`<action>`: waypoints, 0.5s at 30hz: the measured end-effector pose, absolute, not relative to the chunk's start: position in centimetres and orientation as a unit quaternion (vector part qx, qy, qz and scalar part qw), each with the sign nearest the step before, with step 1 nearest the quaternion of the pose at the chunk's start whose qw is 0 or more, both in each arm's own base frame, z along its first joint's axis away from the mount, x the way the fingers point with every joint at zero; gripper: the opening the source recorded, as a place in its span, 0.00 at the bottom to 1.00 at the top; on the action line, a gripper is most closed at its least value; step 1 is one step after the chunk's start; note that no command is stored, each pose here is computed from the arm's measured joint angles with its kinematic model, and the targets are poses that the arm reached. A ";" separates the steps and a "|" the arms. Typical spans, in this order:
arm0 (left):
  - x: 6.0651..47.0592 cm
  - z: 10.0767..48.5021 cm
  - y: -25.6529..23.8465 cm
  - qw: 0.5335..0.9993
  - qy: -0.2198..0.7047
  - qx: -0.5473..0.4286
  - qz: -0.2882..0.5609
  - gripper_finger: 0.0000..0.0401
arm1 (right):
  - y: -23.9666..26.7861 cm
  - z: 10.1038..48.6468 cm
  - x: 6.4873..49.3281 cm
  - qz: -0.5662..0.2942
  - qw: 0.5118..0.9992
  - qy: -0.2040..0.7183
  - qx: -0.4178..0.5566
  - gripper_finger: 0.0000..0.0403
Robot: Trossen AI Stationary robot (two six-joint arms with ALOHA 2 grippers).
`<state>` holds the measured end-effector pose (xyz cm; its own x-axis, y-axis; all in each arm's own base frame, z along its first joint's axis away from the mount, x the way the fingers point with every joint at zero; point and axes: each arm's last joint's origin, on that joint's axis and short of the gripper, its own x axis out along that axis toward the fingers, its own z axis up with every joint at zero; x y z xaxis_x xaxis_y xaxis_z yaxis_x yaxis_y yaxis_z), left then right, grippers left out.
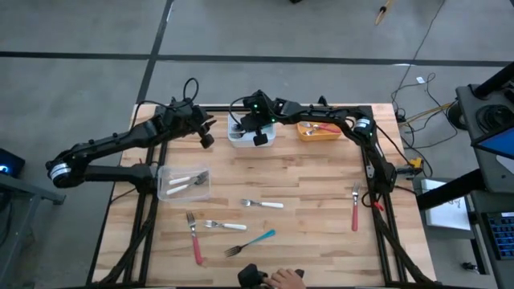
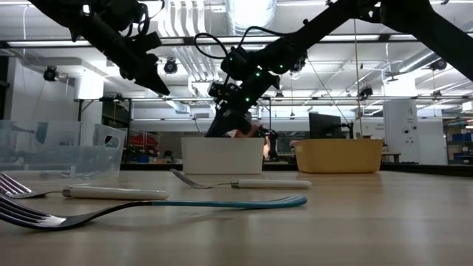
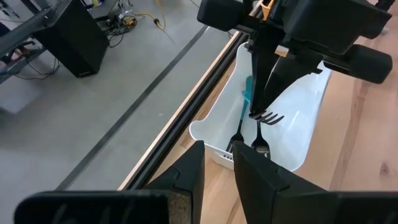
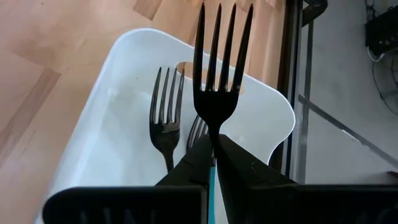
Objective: Sort silverware by color (type)
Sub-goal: Put the right blue fork into the white bin
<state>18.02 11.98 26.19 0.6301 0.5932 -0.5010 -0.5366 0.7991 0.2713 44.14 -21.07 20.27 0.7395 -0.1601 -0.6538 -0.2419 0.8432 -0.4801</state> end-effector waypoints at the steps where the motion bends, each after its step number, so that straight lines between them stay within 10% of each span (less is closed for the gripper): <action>1: 18.0 26.2 12.0 0.902 0.294 0.048 0.313 0.16 | -21.1 20.3 44.1 0.023 0.890 0.360 -0.279 0.02; 15: 18.0 26.2 12.0 0.902 0.295 0.050 0.313 0.16 | -21.1 20.2 44.1 0.023 0.890 0.362 -0.277 0.02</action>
